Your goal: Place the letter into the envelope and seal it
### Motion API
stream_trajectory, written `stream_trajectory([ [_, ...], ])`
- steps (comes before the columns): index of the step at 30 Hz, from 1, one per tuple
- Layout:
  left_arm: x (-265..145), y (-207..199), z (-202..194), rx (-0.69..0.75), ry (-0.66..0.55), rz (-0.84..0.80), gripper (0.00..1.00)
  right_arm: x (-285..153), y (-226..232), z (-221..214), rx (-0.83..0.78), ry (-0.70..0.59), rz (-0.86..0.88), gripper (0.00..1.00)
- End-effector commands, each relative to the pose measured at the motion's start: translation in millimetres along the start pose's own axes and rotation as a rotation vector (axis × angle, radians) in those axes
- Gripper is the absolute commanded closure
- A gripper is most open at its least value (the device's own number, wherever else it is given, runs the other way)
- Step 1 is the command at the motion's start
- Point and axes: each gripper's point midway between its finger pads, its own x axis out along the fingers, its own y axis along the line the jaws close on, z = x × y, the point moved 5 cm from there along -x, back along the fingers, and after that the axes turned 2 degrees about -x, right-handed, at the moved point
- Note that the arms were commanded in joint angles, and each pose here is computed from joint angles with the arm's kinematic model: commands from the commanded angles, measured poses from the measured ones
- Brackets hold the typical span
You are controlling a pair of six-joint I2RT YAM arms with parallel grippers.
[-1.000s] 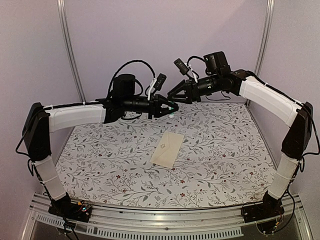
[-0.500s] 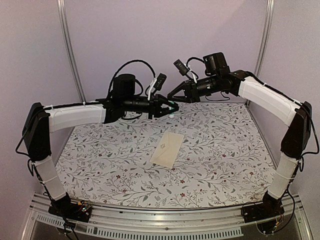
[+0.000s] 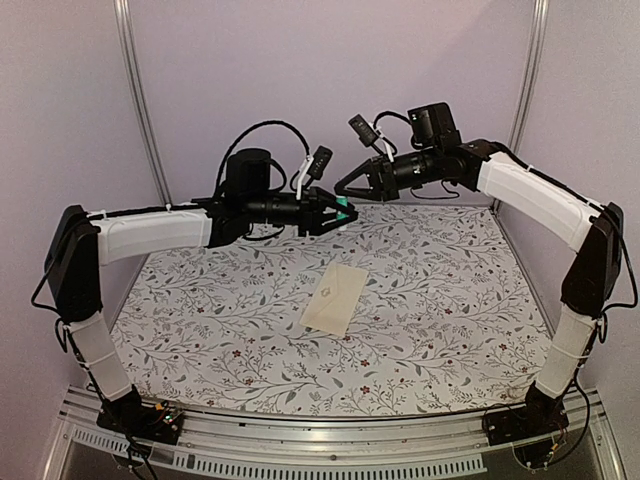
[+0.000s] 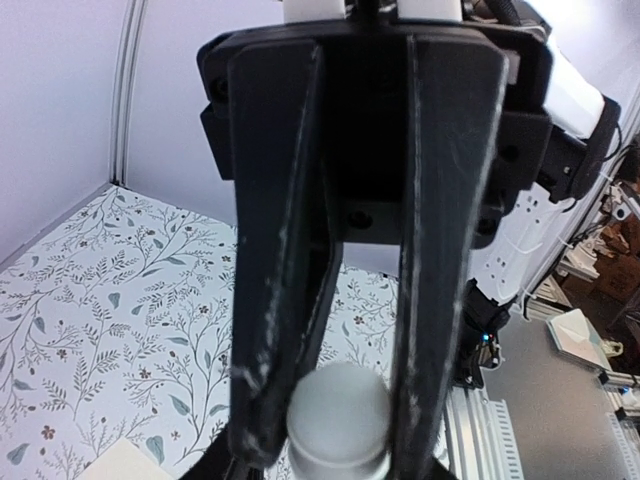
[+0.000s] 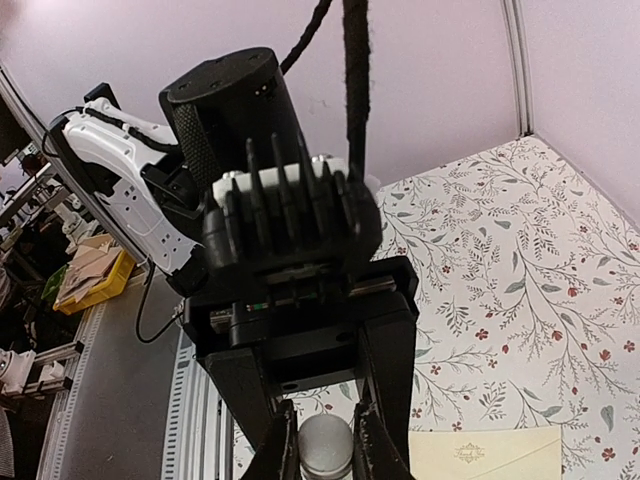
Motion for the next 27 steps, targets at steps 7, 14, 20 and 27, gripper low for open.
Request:
stream_trajectory([
  [7, 2, -2, -3, -0.016, -0.008, 0.003, 0.64, -13, -3, 23, -0.013, -0.069, -0.018, 0.90],
  [14, 1, 0, -4, -0.029, -0.006, -0.005, 0.80, -13, -3, 21, -0.010, -0.067, -0.024, 0.89],
  [20, 0, 6, -6, -0.054, -0.002, 0.013, 0.90, -15, -3, 20, -0.011, -0.068, -0.039, 0.74],
  [27, -3, 17, -14, -0.074, 0.041, 0.069, 0.90, -64, -28, 18, -0.068, -0.064, -0.256, 0.46],
])
